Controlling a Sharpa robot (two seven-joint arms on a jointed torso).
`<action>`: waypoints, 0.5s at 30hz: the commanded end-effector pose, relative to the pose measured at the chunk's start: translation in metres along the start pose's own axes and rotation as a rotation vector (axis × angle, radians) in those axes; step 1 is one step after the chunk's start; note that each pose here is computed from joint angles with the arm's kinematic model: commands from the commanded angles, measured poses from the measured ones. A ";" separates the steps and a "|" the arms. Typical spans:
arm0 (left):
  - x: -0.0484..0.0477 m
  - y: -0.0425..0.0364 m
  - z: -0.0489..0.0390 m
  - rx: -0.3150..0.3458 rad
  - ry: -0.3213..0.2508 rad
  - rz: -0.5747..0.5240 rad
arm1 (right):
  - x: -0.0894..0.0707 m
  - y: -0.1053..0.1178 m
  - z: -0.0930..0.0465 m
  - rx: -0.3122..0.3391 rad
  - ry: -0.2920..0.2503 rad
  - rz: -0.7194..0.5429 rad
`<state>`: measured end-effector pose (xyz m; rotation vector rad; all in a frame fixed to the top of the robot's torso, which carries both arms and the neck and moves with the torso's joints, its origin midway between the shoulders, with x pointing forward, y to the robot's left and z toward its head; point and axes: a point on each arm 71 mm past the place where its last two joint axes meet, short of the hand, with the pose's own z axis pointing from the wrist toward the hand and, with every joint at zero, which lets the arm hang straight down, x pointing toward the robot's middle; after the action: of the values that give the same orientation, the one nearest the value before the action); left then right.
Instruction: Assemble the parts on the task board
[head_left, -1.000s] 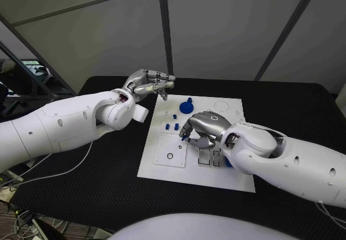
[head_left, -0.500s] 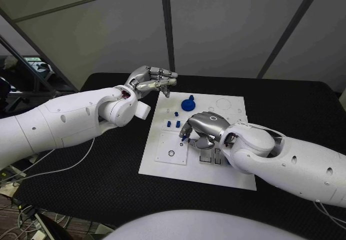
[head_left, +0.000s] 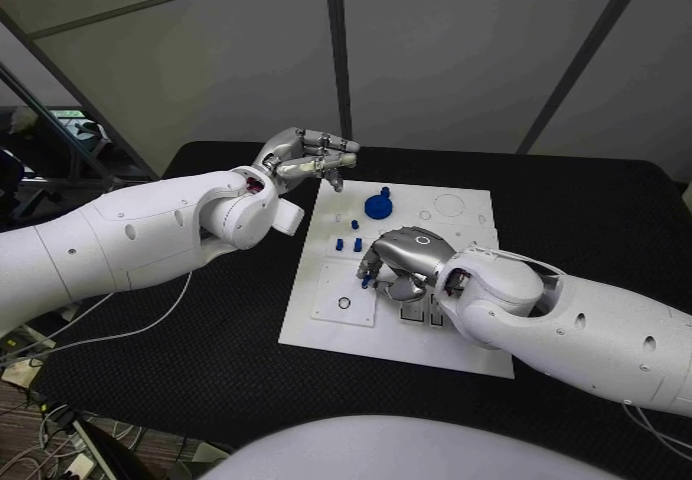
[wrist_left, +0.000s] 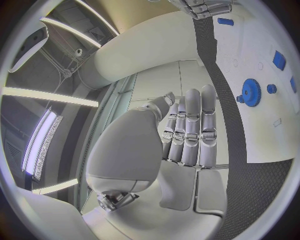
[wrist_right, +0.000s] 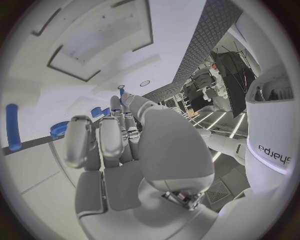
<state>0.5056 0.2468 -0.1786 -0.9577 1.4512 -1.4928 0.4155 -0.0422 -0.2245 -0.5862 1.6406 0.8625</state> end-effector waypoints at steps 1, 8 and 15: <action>0.0010 -0.0015 0.0006 0.005 0.012 -0.007 | 0.000 0.001 0.001 -0.007 0.007 -0.021; 0.0009 -0.0013 0.0006 0.003 0.014 -0.008 | 0.001 0.000 0.001 -0.001 0.011 -0.029; 0.0010 -0.0012 0.0005 0.001 0.016 -0.009 | 0.003 -0.001 0.003 0.006 0.033 -0.040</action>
<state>0.5056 0.2471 -0.1788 -0.9582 1.4551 -1.4941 0.4165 -0.0404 -0.2267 -0.6084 1.6438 0.8445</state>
